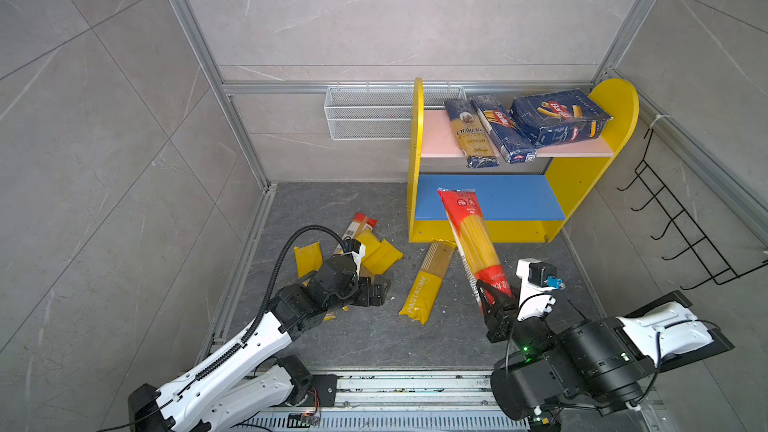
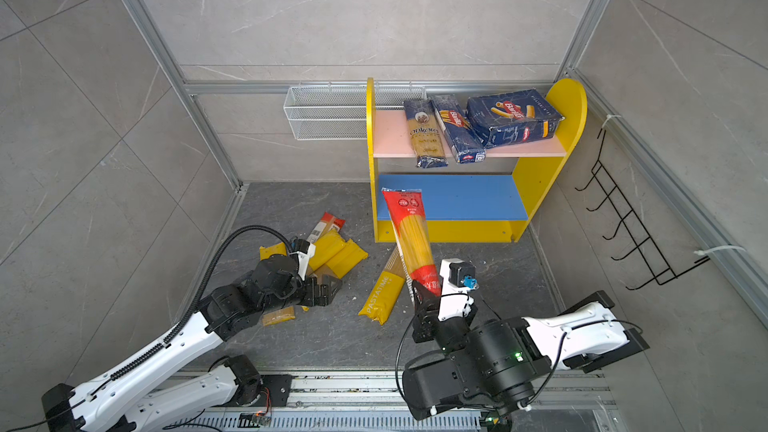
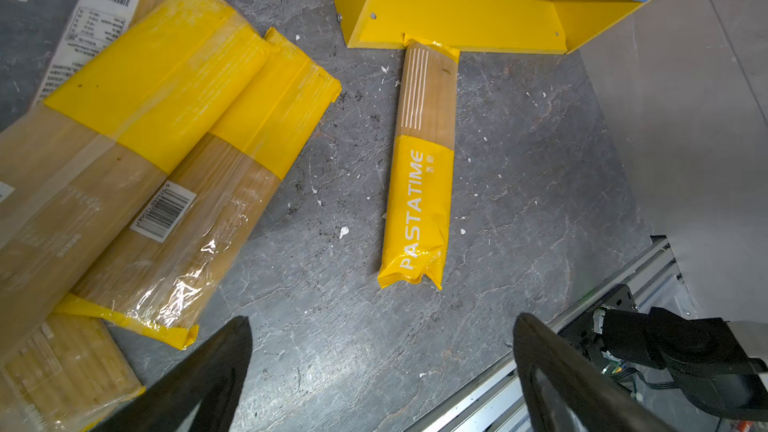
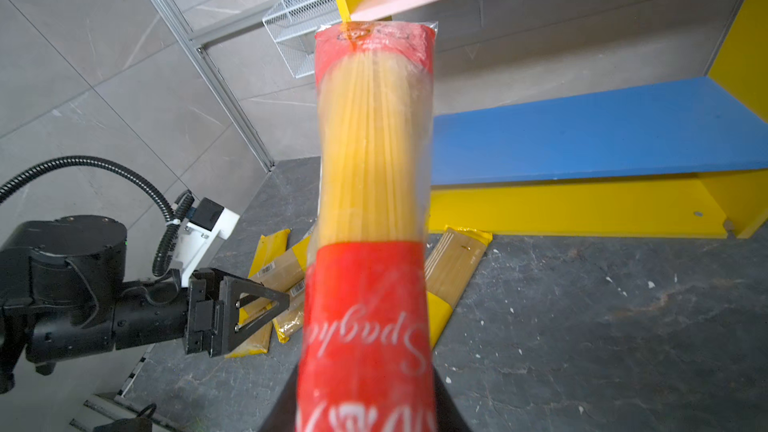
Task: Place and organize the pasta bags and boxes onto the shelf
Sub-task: 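Lift the red spaghetti bag upright toward the pink shelf with the right gripper, then raise the red bag onto the pink shelf beside the Ankara bag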
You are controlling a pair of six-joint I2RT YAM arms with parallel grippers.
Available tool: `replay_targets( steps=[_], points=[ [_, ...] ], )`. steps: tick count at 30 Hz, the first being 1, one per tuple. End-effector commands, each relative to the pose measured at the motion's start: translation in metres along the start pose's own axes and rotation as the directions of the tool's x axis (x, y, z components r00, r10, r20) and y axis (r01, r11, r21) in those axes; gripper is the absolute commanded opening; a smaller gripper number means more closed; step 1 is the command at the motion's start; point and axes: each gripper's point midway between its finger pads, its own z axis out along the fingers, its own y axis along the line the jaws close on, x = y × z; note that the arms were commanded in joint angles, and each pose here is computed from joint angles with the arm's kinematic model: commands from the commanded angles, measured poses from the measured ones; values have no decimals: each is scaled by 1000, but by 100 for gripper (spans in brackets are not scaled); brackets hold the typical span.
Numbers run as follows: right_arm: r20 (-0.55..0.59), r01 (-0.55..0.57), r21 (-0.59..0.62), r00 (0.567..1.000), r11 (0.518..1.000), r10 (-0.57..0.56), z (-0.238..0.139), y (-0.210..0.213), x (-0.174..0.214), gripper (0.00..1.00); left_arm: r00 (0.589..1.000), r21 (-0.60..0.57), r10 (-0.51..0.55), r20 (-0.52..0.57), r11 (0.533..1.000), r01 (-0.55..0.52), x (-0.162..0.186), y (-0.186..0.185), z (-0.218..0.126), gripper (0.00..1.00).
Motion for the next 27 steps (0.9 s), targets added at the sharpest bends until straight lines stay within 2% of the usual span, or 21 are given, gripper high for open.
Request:
replay_targets(
  steps=[1, 11, 15, 17, 18, 19, 20, 22, 27],
  points=[
    [224, 142, 31, 964, 989, -145, -10, -10, -65, 10, 998, 55, 45, 34, 997, -47, -18, -15, -10, 100],
    [250, 187, 183, 941, 965, -230, -9, -1, -126, 12, 998, 94, 47, 39, 994, -51, -36, -22, -1, 100],
    [209, 230, 241, 936, 943, -282, 0, 11, -139, 13, 998, 100, 43, 46, 994, -47, -41, -21, 0, 100],
    [162, 256, 216, 942, 942, -293, 17, 21, -143, 12, 998, 103, 39, 50, 994, -44, -44, -21, 1, 100],
    [162, 280, 159, 938, 947, -305, 27, 33, -141, 12, 998, 104, 39, 53, 994, -45, -45, -21, 0, 100],
    [222, 249, 86, 939, 965, -262, 34, 45, -150, 12, 998, 104, 40, 55, 994, -45, -46, -21, 0, 100],
    [254, 218, 68, 940, 974, -228, 36, 46, -157, 13, 997, 103, 40, 59, 994, -46, -47, -20, -1, 100],
    [225, 209, 100, 948, 973, -226, 47, 39, -169, 12, 997, 99, 38, 68, 994, -45, -48, -18, -4, 100],
    [190, 266, 119, 939, 957, -285, 88, 57, -188, 11, 996, 70, 35, 87, 997, -41, -51, -6, -14, 100]
  ],
)
